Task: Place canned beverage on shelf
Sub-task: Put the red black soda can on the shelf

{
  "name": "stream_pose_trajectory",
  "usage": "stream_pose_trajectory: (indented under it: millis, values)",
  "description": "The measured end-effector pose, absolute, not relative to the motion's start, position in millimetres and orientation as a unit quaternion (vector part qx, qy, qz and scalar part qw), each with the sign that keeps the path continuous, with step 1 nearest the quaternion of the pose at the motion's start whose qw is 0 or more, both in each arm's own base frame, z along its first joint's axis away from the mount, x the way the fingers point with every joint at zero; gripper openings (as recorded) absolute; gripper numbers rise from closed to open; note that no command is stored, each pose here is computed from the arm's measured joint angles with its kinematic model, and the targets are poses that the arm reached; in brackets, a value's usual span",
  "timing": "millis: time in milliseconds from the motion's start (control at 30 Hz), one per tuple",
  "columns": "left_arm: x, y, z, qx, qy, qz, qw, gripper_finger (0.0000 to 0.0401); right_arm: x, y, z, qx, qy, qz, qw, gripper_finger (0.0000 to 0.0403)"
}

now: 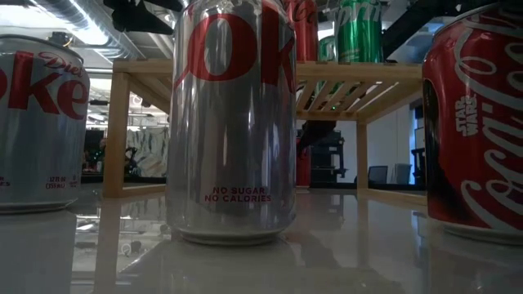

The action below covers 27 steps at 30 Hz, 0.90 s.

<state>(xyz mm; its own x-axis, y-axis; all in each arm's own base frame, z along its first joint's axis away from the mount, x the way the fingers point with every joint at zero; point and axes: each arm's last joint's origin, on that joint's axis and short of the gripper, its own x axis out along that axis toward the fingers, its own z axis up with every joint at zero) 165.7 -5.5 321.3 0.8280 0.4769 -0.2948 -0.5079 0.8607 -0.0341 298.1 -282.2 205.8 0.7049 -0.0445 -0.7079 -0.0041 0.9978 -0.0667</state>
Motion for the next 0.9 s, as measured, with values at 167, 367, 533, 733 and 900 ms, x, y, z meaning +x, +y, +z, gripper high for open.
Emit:
stream_pose_trajectory:
  millis: [167,367,533,733,900]
  values:
    - [166,-5,321,-0.056,0.139,0.258,0.954,0.0373,298,-282,206,-0.031,0.383,-0.01,0.923,0.0283]
    - [166,-5,321,-0.056,0.139,0.258,0.954,0.0373,298,-282,207,-0.031,0.383,-0.011,0.923,0.0288]
    - [166,-5,321,-0.055,0.139,0.259,0.954,0.0373,295,-279,215,-0.023,0.384,-0.021,0.923,0.0294]
    - [165,-5,321,-0.053,0.137,0.268,0.952,0.0373,291,-276,232,-0.024,0.368,-0.034,0.929,0.0285]
    - [165,-5,321,-0.053,0.137,0.27,0.952,0.0373,287,-272,250,-0.03,0.349,-0.046,0.936,0.0289]
